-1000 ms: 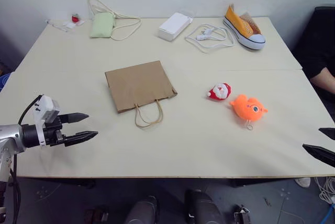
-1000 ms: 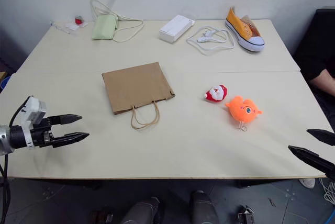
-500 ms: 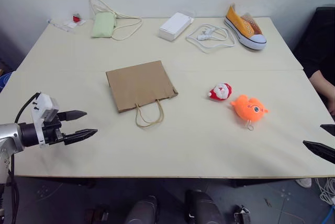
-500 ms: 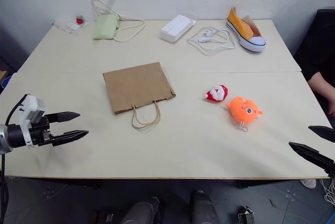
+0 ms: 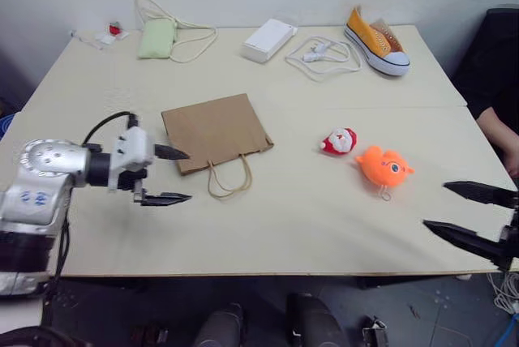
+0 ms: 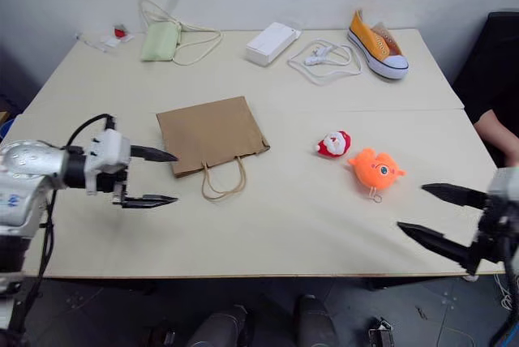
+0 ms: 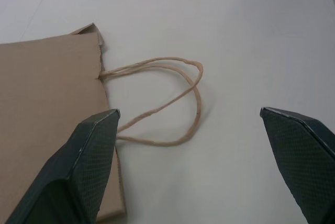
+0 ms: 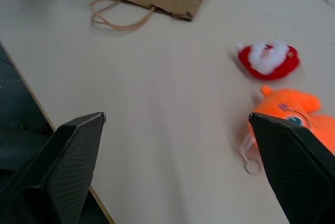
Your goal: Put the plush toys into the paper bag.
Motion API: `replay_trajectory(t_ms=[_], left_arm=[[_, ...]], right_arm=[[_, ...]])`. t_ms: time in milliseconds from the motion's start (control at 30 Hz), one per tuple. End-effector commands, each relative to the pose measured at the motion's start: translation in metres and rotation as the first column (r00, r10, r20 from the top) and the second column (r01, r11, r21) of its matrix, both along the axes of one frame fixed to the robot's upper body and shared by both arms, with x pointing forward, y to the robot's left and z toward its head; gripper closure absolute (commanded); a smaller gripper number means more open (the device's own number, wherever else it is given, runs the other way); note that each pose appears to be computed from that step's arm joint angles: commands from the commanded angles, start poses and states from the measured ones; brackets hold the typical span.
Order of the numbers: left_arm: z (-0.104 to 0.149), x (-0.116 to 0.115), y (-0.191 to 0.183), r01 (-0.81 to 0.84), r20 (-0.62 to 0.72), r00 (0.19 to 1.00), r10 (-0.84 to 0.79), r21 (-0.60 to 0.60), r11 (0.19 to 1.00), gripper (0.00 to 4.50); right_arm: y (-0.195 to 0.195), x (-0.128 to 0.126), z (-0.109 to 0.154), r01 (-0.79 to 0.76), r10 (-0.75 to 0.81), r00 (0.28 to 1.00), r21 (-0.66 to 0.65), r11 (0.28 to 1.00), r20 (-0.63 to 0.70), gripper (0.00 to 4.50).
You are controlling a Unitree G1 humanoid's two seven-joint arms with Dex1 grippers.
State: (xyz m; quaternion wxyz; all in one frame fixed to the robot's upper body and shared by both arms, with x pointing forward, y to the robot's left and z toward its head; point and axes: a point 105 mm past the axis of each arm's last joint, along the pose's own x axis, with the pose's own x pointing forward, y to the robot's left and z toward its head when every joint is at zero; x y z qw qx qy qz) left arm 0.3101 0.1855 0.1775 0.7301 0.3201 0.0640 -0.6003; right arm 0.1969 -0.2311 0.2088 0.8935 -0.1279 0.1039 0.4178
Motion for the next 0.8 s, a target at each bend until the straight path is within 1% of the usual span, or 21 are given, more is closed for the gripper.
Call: replay_trajectory(t_ms=[33,100,233,333,400,667,733,800], left_arm=[[-0.004,0.014,-0.015,0.081,0.113,0.989,-0.091,0.086,0.993,0.0],[-0.012,0.022,-0.019,0.108,0.167,0.977,-0.131,0.144,0.984,0.0],[-0.011,0.037,-0.028,0.118,0.228,0.963,-0.146,0.136,0.984,0.0],[-0.014,0.04,-0.039,0.166,0.233,0.953,-0.193,0.129,0.978,0.59],[-0.017,0.041,-0.042,0.178,0.227,0.952,-0.207,0.143,0.974,1.19],[-0.025,0.044,-0.049,0.217,0.208,0.946,-0.25,0.168,0.962,1.19],[-0.025,0.048,-0.054,0.211,0.218,0.945,-0.242,0.159,0.965,1.19],[-0.025,0.05,-0.057,0.214,0.214,0.947,-0.241,0.143,0.966,1.54]], right_arm=[[0.036,0.003,0.006,-0.106,0.107,0.993,-0.01,0.994,0.055,0.03],[0.047,0.007,0.007,-0.13,0.13,0.989,0.003,0.991,0.069,0.03],[0.062,0.012,0.003,-0.164,0.163,0.984,0.012,0.986,0.075,0.03],[0.074,0.015,-0.003,-0.185,0.182,0.98,0.027,0.982,0.079,0.0],[0.08,0.016,-0.003,-0.194,0.19,0.978,0.038,0.98,0.086,0.0],[0.091,0.019,-0.001,-0.207,0.201,0.974,0.059,0.976,0.101,0.0],[0.092,0.02,0.0,-0.207,0.2,0.974,0.062,0.976,0.104,0.0],[0.093,0.021,0.0,-0.206,0.198,0.974,0.068,0.976,0.107,0.0]])
